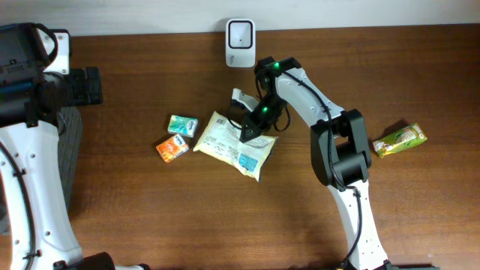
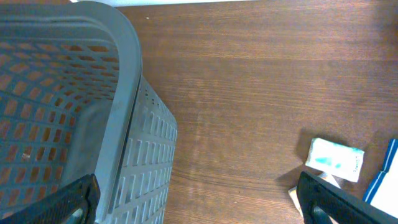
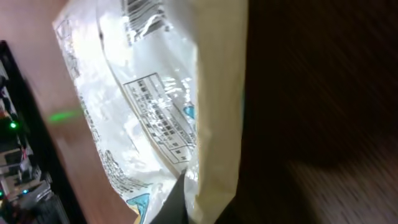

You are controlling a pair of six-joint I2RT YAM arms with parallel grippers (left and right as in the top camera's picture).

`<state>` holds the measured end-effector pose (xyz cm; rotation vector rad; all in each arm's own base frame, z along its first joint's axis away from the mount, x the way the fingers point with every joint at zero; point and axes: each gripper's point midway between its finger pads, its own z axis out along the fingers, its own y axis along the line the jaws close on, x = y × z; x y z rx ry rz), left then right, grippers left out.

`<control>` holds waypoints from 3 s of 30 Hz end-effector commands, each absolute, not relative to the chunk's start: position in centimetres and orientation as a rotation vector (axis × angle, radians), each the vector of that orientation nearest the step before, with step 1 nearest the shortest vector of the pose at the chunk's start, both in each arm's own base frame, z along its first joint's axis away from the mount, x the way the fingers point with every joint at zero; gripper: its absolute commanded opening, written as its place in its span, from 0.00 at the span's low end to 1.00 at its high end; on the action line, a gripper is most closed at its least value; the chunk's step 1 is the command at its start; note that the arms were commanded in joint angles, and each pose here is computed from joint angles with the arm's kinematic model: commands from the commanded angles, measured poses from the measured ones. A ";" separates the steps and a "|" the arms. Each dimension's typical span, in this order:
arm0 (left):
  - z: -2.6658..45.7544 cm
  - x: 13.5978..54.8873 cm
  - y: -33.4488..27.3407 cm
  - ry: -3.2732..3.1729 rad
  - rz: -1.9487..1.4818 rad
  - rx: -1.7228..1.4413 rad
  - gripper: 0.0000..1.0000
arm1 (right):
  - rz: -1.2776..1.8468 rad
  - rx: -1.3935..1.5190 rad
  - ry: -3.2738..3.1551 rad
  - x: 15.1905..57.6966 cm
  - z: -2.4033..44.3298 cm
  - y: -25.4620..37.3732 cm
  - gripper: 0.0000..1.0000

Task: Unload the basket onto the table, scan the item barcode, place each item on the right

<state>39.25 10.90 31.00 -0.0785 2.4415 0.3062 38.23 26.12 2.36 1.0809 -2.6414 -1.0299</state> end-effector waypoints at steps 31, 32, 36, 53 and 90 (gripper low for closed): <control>31.0 39.2 11.3 2.443 0.325 -0.070 0.99 | -1.715 1.843 -2.724 36.5 30.4 22.2 0.04; 31.0 39.2 11.3 2.443 0.325 -0.070 0.99 | -1.660 1.831 -2.780 36.8 30.7 22.0 0.04; 31.0 39.2 11.3 2.443 0.325 -0.070 0.99 | -1.490 1.824 -2.953 37.5 32.3 21.1 0.04; 31.0 39.2 11.3 2.443 0.325 -0.070 0.99 | -1.337 1.800 -3.105 36.4 34.9 20.2 0.04; 31.0 39.2 11.3 2.444 0.325 -0.070 0.99 | 2.057 1.650 -2.693 58.1 26.7 17.1 0.04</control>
